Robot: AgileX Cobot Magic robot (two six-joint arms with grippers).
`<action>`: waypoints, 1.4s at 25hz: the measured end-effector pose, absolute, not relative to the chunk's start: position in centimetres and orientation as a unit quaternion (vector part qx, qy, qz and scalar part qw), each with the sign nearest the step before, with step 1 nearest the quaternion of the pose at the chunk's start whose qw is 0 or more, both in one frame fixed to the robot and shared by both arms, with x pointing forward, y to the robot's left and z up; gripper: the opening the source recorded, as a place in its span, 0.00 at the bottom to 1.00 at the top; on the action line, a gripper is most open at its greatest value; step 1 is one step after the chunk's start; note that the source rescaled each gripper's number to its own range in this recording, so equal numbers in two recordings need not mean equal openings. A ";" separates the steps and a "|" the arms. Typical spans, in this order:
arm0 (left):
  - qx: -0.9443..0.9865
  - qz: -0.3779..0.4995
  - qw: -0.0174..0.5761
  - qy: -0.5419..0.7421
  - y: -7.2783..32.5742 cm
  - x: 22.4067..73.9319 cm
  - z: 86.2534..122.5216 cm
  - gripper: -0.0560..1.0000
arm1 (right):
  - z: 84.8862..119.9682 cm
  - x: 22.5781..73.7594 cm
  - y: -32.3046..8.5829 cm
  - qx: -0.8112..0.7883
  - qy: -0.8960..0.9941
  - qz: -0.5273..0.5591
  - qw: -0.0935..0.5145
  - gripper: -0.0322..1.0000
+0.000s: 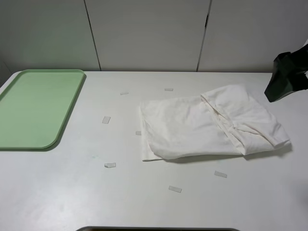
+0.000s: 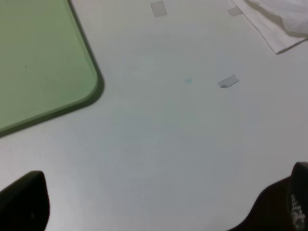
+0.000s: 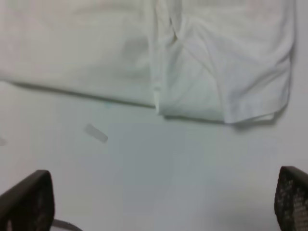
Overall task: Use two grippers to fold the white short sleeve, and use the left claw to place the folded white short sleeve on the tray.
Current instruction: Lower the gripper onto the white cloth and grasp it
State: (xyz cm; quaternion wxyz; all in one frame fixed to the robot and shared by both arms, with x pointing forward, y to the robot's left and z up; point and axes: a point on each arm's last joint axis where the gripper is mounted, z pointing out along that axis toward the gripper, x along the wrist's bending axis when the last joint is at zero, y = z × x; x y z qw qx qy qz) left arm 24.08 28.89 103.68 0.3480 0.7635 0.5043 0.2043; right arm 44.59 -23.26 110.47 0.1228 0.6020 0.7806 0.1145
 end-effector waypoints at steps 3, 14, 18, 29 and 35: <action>0.763 0.204 0.348 0.504 28.9 24.1 103.7 0.98 | 112.2 42.8 -23.6 0.603 0.770 0.152 0.139 1.00; 0.763 0.204 0.348 0.504 28.9 24.1 103.7 0.98 | 114.4 37.0 -25.7 0.594 0.750 0.228 0.184 1.00; 0.763 0.204 0.348 0.504 28.9 24.1 103.7 0.98 | 111.9 34.8 -26.5 0.596 0.754 0.213 0.175 1.00; 0.763 0.204 0.348 0.504 28.9 24.1 103.7 0.98 | 109.1 32.0 -27.8 0.596 0.754 0.205 0.184 1.00; 0.763 0.204 0.348 0.504 28.9 24.1 103.7 0.98 | 108.3 31.2 -28.8 0.626 0.721 0.212 0.207 1.00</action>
